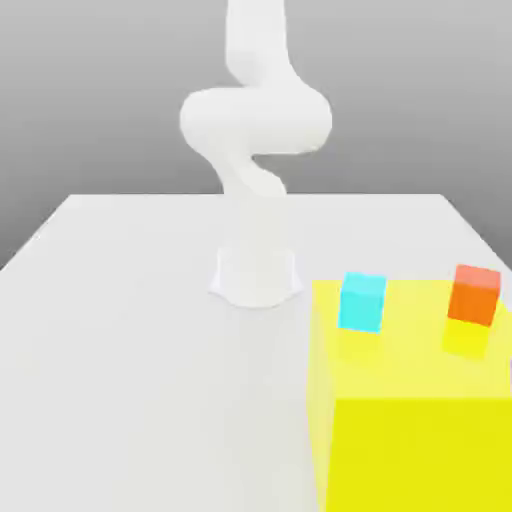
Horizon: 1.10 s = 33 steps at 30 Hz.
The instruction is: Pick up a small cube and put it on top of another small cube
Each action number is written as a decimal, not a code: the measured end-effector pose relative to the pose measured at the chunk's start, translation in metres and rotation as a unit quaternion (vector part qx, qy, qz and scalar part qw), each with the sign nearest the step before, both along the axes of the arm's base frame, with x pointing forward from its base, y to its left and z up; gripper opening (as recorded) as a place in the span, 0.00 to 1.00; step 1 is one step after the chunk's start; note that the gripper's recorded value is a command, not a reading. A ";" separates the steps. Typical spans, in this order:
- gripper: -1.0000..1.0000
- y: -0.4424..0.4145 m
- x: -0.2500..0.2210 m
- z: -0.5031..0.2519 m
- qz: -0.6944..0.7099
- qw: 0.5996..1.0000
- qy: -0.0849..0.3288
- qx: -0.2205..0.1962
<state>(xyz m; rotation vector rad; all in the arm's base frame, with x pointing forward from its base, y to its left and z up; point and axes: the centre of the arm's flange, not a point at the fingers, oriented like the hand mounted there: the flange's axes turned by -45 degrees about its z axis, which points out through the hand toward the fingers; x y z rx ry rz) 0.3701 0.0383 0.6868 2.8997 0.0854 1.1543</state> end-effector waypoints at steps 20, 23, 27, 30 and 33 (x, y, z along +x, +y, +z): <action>0.50 0.342 -0.084 -0.392 0.178 0.945 0.273 -0.037; 0.50 0.346 -0.118 -0.430 0.153 0.938 0.311 -0.026; 0.50 0.338 -0.151 -0.468 0.094 0.932 0.351 -0.010; 0.50 0.323 -0.162 -0.485 0.028 0.930 0.367 0.003; 0.50 0.304 -0.157 -0.495 -0.043 0.928 0.370 0.020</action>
